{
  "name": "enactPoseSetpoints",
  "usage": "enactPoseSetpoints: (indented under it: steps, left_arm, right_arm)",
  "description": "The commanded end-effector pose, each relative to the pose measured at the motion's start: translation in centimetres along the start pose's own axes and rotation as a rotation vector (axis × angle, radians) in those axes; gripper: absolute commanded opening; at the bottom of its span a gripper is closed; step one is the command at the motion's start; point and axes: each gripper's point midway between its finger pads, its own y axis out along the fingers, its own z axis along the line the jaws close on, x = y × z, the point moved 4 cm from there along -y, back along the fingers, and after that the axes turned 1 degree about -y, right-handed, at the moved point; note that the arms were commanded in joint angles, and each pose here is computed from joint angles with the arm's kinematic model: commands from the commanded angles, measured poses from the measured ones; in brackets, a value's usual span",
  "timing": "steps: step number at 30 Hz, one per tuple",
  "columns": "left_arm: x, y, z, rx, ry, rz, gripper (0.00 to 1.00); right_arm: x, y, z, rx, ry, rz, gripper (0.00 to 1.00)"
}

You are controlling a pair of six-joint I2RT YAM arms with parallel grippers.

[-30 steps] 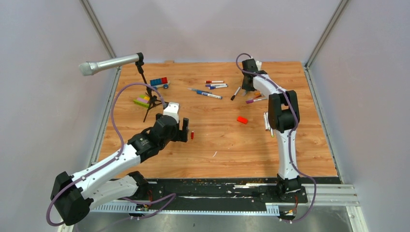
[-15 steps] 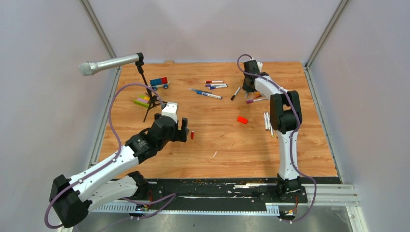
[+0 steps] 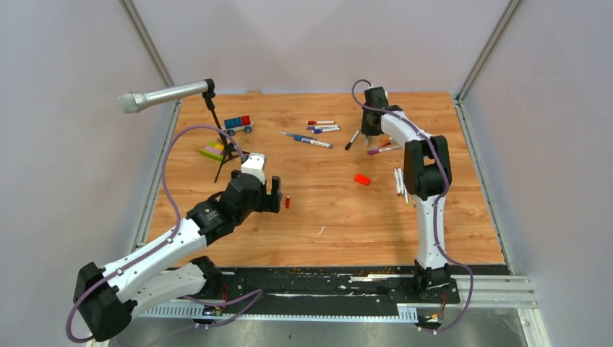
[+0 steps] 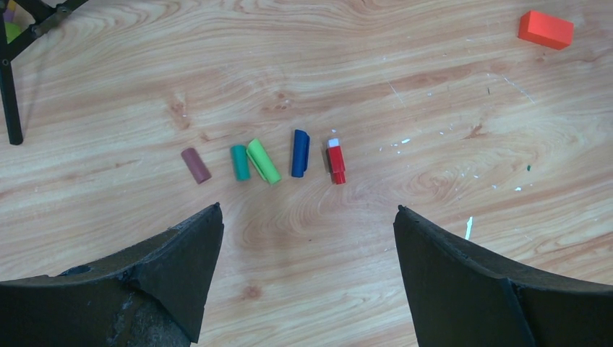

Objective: Open the pen caps
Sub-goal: Pick up the pen from the center of the board.

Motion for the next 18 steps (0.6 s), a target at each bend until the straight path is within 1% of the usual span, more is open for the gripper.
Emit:
enactPoseSetpoints:
  steps: [1,9,14,18]
  left_arm:
    - [1.9,-0.6,-0.8,-0.042,-0.045,-0.056,0.93]
    - [2.1,-0.5,-1.7,-0.095,-0.069,-0.064,0.94]
    - [2.6,-0.5,-3.5,-0.204,-0.114,-0.088,0.95]
    - [3.4,-0.4,-5.4,-0.327,-0.178,-0.134,0.99]
  right_arm:
    - [2.9,-2.4,0.5,0.045,-0.034,-0.086,0.04]
    - [4.6,-6.1,0.6,0.116,-0.038,-0.179,0.02]
    - [4.7,-9.4,1.1,0.205,-0.016,-0.227,0.02]
    - [3.2,-12.1,1.7,0.339,0.020,-0.223,0.02]
